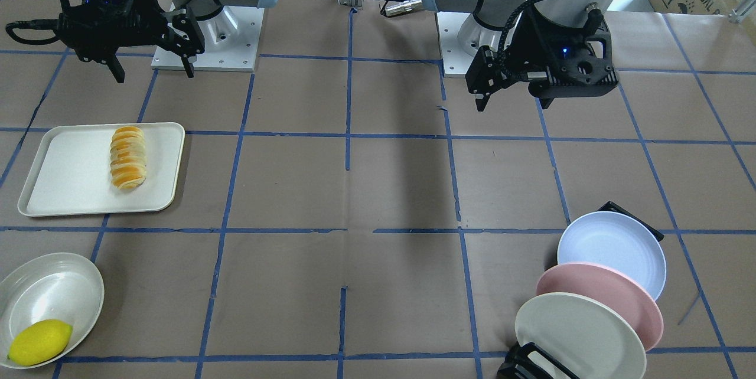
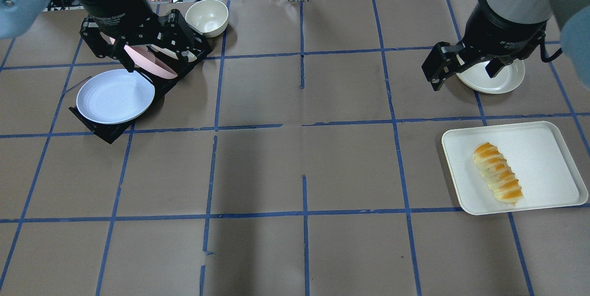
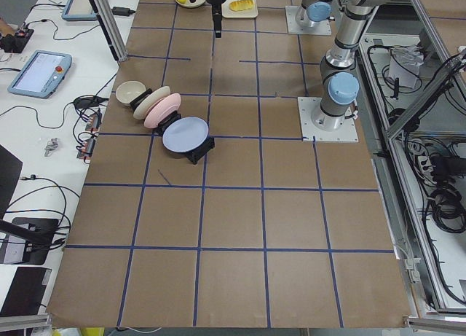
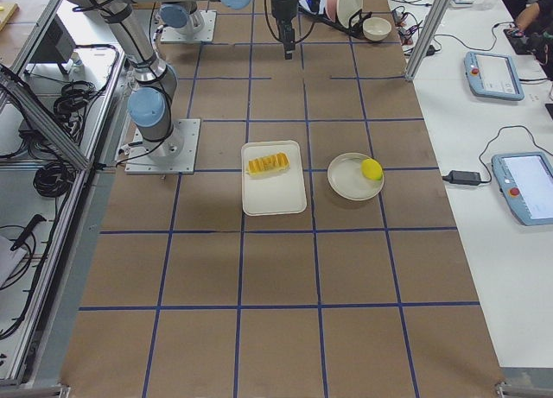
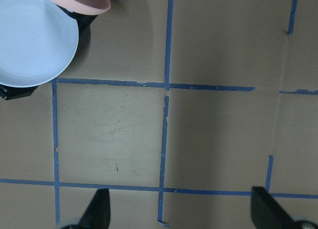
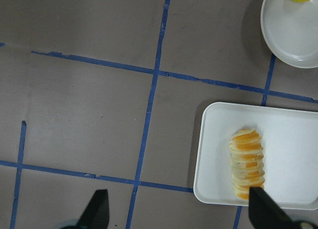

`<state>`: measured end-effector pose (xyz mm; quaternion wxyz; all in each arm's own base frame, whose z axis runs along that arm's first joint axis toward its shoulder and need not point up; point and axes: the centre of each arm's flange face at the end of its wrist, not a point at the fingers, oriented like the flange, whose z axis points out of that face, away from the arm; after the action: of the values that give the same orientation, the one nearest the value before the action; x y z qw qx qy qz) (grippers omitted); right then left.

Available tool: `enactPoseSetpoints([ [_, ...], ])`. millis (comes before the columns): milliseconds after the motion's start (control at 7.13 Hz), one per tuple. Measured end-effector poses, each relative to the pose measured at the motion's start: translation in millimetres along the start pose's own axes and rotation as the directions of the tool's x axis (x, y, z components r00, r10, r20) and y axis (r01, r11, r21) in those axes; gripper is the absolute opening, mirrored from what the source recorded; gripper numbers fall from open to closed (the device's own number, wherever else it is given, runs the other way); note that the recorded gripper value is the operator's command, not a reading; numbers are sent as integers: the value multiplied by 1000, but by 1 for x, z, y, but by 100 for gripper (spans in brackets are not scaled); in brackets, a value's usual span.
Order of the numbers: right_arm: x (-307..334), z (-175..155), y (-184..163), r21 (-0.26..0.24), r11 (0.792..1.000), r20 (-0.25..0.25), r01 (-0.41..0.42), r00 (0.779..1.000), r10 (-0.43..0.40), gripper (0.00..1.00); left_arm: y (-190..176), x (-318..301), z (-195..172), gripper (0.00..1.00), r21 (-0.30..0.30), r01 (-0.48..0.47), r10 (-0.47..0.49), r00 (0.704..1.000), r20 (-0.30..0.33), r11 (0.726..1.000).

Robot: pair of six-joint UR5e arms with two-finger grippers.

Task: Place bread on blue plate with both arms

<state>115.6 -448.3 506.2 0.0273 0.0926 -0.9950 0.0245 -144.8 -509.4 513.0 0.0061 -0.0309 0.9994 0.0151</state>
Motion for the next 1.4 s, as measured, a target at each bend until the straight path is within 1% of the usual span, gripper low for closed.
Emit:
enactPoseSetpoints([
  [561,0,0,0,-1,1000,0,1,1000,-1,100,3,0,2,100,-1,-8,8,1000,0,1000],
  [841,0,0,0,-2,1000,0,2,1000,-2,100,4,-12,1,100,0,-50,50,999,0,999],
  [981,0,0,0,-2,1000,0,2,1000,-2,100,1,-29,0,100,-2,-80,80,997,-1,997],
  [1121,0,0,0,-2,1000,0,0,1000,0,100,-8,-59,2,100,-8,-119,119,993,-8,993],
  [1262,0,0,0,-3,1000,0,-11,1000,11,100,-21,-100,11,100,-19,-153,152,988,-20,988],
  [1402,0,2,1,-10,999,3,-45,999,45,97,-37,-145,25,100,-35,-173,171,984,-38,984],
])
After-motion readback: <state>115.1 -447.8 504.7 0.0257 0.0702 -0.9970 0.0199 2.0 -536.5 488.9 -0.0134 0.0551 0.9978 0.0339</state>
